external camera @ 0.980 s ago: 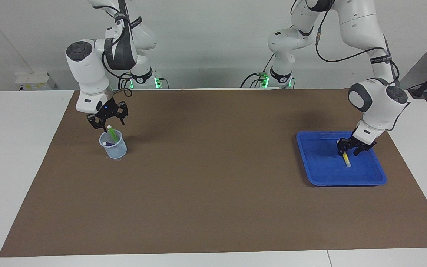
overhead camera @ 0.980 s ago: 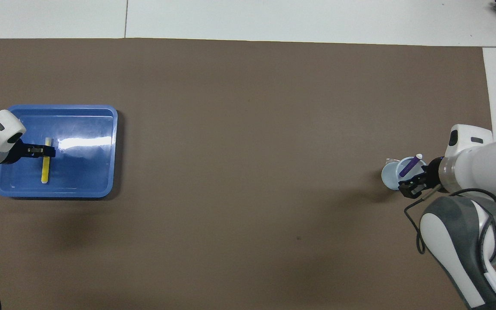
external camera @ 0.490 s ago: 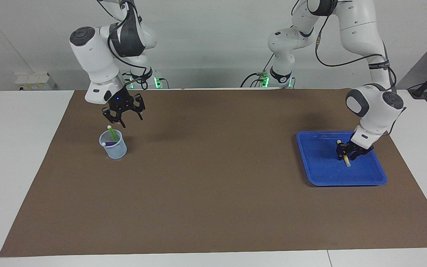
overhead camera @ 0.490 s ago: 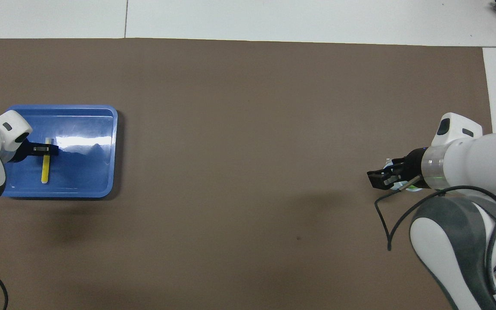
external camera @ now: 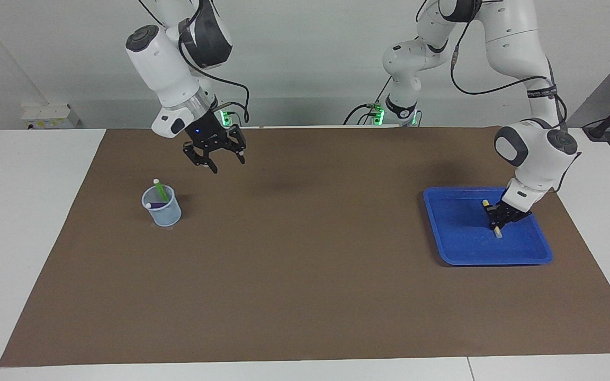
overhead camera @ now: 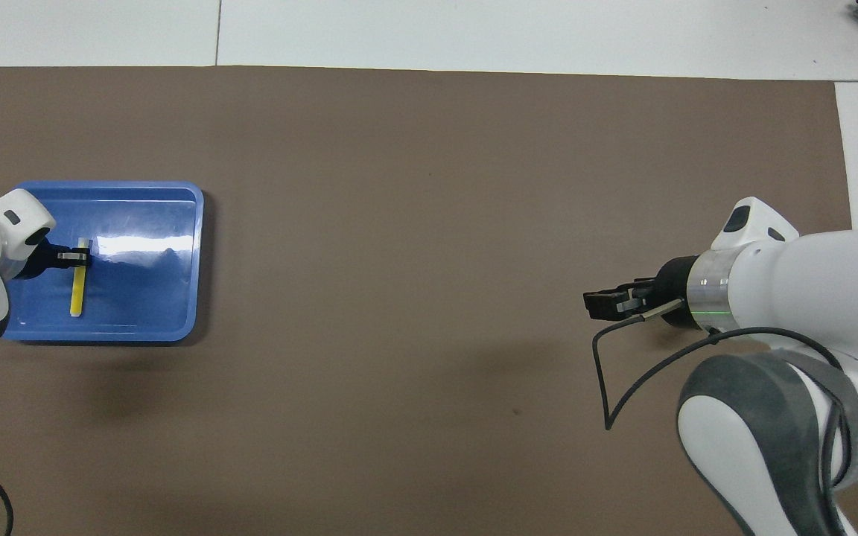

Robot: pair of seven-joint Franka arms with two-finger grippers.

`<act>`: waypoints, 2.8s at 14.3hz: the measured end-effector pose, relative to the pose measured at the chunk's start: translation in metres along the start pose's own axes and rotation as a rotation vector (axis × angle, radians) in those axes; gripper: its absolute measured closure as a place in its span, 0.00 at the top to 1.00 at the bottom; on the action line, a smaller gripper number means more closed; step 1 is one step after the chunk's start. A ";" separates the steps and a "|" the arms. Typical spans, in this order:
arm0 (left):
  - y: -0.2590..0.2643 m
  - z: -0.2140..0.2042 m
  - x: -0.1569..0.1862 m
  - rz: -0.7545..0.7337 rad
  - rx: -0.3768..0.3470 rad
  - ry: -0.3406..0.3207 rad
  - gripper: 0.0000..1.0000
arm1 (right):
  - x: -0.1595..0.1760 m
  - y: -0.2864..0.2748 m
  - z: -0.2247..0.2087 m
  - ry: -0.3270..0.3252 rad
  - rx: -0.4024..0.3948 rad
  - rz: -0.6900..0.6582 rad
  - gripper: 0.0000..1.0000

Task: Transfer and insert pens with both arms
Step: 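Withdraw the right gripper from the cup while the left gripper grasps yellow pen, then lift the yellow pen with the left gripper while the right gripper approaches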

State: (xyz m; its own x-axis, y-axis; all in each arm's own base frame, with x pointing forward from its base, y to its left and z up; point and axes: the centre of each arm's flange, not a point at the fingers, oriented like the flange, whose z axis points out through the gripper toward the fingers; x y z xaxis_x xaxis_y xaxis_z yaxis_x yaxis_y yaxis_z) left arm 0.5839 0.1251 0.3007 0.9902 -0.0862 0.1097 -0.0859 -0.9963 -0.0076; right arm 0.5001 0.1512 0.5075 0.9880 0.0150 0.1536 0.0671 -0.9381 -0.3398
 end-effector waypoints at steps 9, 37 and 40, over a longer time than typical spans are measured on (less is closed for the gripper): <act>0.012 -0.016 0.011 -0.100 -0.034 -0.102 0.18 | -0.002 -0.050 0.009 0.076 0.072 0.247 1.00; 0.203 -0.171 -0.009 -1.216 -0.486 -0.468 0.18 | -0.034 -0.247 0.087 0.163 0.533 0.790 0.90; 0.212 -0.183 -0.026 -1.283 -0.504 -0.484 0.18 | -0.040 -0.267 0.094 0.143 0.541 0.767 0.90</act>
State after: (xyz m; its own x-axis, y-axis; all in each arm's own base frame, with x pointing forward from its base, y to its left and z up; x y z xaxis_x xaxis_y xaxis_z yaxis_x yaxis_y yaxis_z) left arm 0.5199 -0.0838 0.4781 0.3461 0.7485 -0.5657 0.9379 -0.2909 0.1890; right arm 0.4563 0.4337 0.5045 0.7656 -0.6148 -0.1895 -0.5022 -0.3869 -0.7734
